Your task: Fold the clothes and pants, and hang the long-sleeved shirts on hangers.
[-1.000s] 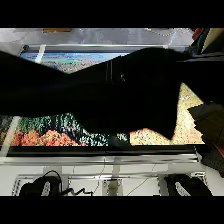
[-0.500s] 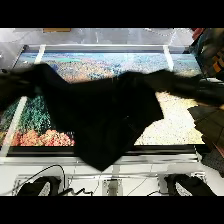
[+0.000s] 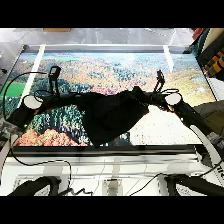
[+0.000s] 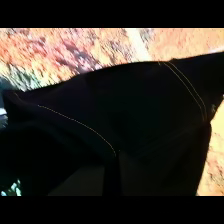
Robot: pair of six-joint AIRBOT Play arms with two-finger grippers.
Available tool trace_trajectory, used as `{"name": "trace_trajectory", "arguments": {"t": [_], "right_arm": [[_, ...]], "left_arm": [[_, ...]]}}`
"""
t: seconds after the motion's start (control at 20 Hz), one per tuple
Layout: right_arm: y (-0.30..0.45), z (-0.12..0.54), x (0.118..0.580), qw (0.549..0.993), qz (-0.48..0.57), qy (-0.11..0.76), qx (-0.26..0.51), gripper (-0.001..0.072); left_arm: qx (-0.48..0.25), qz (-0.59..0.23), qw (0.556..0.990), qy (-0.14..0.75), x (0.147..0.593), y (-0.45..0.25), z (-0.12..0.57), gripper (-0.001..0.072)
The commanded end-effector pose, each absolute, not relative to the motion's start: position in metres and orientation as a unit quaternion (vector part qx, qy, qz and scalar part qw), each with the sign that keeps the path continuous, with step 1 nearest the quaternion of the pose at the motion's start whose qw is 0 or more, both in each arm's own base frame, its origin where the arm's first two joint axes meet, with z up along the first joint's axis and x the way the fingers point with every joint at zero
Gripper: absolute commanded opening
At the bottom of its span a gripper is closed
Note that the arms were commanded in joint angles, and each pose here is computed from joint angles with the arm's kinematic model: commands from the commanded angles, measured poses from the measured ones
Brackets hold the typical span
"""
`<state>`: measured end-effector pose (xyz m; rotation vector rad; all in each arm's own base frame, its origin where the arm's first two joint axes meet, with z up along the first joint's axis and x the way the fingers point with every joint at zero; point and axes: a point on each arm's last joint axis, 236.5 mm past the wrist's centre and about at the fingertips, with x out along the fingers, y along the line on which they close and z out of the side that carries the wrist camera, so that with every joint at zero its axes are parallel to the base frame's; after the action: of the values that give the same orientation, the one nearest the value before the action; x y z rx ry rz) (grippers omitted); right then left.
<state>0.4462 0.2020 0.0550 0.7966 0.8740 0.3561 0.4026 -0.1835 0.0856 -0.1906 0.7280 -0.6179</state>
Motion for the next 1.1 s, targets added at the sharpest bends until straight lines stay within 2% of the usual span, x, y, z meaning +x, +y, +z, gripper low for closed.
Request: {"name": "trace_trajectory", "arguments": {"t": [0.0,0.15,0.4,0.55,0.75,1.05], "right_arm": [[0.165,0.041,0.453,0.82,0.143,0.43,0.349,0.0036],[0.132,0.025,0.435,0.809,0.133,0.483,0.309,0.0036],[0.117,-0.01,0.377,0.762,0.148,0.594,0.211,0.0037],[0.109,-0.018,0.363,0.754,0.157,0.616,0.167,0.0036],[0.081,-0.025,0.355,0.753,0.142,0.636,0.089,0.0036],[0.045,-0.029,0.352,0.751,0.115,0.651,-0.002,0.0037]], "left_arm": [[-0.102,-0.304,0.851,0.417,0.368,-0.19,0.074,0.0015],[-0.133,-0.321,0.792,0.503,0.325,-0.207,0.056,0.0016],[-0.139,-0.338,0.745,0.559,0.282,-0.245,0.031,0.0017],[-0.154,-0.331,0.722,0.588,0.262,-0.257,0.024,0.0017],[-0.126,-0.359,0.678,0.629,0.225,-0.268,0.018,0.0017],[-0.137,-0.34,0.651,0.665,0.202,-0.273,0.003,0.0018]]}}
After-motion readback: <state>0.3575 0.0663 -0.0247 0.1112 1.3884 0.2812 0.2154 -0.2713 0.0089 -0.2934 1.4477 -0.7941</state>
